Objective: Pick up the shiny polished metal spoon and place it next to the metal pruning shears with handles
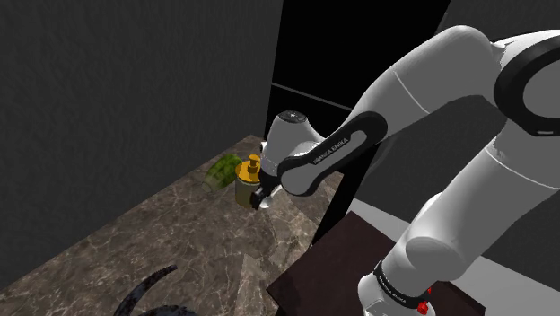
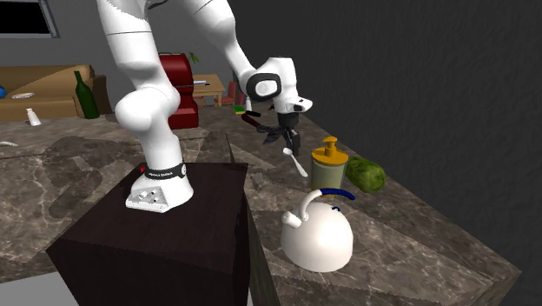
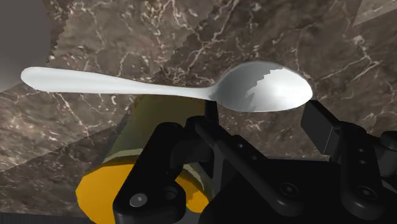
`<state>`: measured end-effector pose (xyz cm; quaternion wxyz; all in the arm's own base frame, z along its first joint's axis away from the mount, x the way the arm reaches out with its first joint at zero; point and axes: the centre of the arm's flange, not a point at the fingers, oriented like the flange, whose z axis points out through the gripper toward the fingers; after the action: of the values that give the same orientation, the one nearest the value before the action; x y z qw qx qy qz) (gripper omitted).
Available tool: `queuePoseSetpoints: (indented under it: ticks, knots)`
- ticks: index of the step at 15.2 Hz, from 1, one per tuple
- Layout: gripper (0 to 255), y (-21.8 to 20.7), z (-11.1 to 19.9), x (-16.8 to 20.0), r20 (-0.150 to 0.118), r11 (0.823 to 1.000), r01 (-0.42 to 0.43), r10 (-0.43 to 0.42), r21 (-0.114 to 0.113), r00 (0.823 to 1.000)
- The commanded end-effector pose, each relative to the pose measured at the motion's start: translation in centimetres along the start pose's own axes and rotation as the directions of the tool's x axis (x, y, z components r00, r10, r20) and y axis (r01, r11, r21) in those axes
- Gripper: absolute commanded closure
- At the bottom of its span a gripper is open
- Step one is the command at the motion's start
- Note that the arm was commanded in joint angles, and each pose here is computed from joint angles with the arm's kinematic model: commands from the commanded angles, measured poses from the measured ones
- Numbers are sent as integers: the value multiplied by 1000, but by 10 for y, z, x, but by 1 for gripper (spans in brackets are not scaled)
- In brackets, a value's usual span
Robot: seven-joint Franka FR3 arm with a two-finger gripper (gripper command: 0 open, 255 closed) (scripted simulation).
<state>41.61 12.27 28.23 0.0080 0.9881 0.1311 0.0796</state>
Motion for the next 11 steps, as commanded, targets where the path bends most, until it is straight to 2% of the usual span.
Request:
queuePoseSetpoints:
  ticks: [1,11]
  knots:
    - [255,-22,-1,16,0,1000,-2,2,0,1000]
    - [255,-128,7,94,0,1000,-2,2,0,1000]
